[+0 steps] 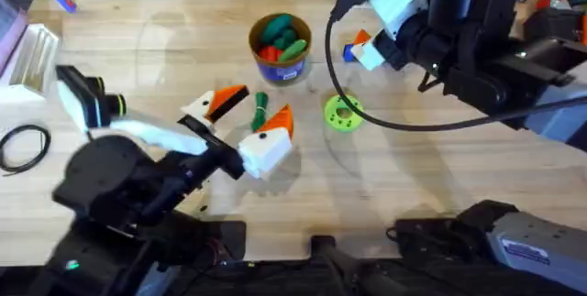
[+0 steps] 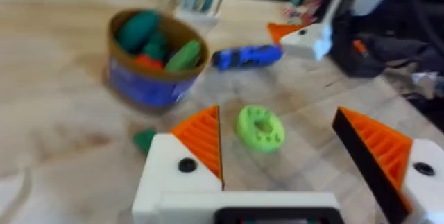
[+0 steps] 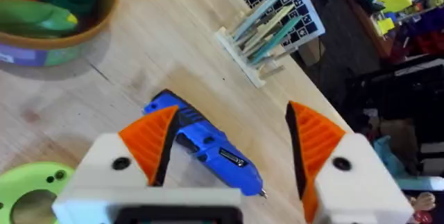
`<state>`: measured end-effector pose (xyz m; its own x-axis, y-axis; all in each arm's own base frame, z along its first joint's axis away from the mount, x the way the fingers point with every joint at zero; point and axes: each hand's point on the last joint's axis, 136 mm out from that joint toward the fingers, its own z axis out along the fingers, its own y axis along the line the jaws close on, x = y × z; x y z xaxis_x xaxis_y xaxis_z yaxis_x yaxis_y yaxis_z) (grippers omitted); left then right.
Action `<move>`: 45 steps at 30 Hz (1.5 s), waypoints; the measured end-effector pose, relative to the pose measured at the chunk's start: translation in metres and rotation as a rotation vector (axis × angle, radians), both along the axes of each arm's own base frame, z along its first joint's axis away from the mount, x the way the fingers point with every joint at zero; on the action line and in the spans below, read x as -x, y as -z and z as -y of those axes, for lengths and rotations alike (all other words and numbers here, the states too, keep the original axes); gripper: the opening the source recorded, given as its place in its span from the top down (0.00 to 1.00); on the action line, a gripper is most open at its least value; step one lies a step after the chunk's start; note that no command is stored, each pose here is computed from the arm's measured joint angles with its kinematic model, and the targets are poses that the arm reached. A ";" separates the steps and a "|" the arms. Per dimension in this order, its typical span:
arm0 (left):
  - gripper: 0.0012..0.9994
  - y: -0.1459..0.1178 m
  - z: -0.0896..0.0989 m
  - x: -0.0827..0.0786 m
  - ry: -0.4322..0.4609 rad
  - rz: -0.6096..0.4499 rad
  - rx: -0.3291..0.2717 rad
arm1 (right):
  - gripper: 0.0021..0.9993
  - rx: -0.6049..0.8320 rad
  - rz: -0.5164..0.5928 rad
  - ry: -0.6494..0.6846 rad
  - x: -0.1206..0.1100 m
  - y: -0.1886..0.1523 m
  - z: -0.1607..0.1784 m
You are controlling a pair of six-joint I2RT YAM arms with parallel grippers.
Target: Pick up the gripper from the table and insert it into the empty holder that is missing its gripper. Then pick up a screw, insert it into the mounting hole, and use the screwdriver to tighten it. Finally, clean up the table by picking up the vegetable and placing it into the bucket.
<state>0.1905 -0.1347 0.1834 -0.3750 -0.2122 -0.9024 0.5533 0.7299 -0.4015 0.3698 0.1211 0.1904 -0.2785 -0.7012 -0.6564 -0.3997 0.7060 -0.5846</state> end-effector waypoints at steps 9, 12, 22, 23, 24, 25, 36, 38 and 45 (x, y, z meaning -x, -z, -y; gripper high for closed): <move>0.01 0.017 -0.023 -0.021 -0.152 -0.414 -0.252 | 0.11 -0.008 -0.003 -0.036 0.005 0.000 -0.015; 0.01 0.024 -0.019 -0.042 -0.151 -0.475 -0.323 | 0.11 -0.008 -0.003 -0.036 0.005 0.000 -0.015; 0.01 0.119 -0.021 -0.052 -0.129 -0.809 -0.526 | 0.11 0.025 -0.075 -0.034 0.014 0.017 -0.010; 0.01 0.130 -0.020 -0.056 -0.130 -0.833 -0.542 | 0.11 0.039 -0.103 -0.034 0.018 0.023 -0.008; 0.01 0.131 -0.020 -0.059 -0.135 -0.826 -0.542 | 0.11 0.041 -0.106 -0.034 0.019 0.023 -0.008; 0.01 0.131 -0.020 -0.063 -0.142 -0.813 -0.544 | 0.11 0.041 -0.107 -0.034 0.019 0.023 -0.008; 0.01 0.149 -0.021 -0.062 -0.163 -0.812 -0.672 | 0.11 0.041 -0.107 -0.034 0.019 0.024 -0.008; 0.14 0.149 -0.020 -0.065 -0.167 -0.800 -0.676 | 0.10 0.041 -0.107 -0.034 0.019 0.024 -0.008; 0.99 0.146 -0.020 -0.067 -0.164 -0.798 -0.687 | 0.10 0.041 -0.107 -0.034 0.019 0.024 -0.008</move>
